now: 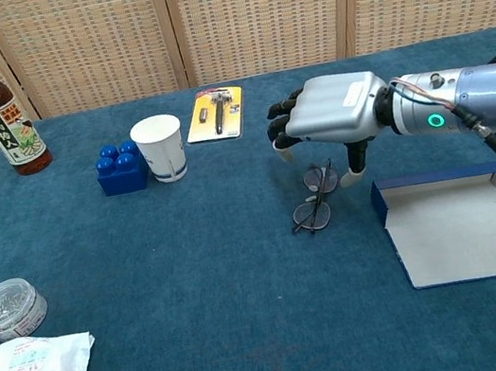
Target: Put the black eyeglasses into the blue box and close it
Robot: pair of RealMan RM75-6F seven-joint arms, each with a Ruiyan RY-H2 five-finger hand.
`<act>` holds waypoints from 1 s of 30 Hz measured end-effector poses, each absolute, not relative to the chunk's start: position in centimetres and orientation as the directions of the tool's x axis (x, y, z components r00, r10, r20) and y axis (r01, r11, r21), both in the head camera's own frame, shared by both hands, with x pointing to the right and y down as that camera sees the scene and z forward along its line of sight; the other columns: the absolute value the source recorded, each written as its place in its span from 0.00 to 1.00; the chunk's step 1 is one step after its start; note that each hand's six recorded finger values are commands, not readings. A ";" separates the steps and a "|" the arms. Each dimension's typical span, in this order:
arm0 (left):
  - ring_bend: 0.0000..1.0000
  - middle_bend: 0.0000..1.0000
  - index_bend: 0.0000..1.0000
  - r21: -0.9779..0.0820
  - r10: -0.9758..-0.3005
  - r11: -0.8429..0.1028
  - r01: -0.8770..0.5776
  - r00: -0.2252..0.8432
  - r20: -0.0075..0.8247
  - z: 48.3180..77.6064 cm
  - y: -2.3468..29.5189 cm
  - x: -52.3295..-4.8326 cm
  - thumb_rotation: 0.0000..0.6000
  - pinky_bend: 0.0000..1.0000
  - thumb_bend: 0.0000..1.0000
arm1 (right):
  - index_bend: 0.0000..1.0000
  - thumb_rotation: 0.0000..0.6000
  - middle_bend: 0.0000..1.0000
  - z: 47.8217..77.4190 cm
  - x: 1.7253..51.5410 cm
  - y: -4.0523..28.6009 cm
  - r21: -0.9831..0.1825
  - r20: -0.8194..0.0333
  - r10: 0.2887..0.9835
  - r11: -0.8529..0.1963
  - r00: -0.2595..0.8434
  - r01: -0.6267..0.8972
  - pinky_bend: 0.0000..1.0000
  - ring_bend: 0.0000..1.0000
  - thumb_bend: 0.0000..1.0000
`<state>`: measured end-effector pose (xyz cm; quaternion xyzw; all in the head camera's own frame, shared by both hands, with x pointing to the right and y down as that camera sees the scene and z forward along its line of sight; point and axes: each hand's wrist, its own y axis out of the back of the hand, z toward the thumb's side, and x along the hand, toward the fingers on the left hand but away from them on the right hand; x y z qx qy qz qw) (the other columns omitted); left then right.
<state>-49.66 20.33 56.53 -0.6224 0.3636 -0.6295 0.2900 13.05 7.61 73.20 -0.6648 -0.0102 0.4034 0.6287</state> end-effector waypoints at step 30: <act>0.00 0.00 0.00 -0.818 -0.817 -0.568 -0.097 -0.057 0.574 56.4 20.4 -49.9 1.00 0.00 0.00 | 0.47 1.00 0.19 74.4 11.8 9.1 -0.833 -0.549 0.500 -0.257 0.670 -0.490 0.18 0.08 0.41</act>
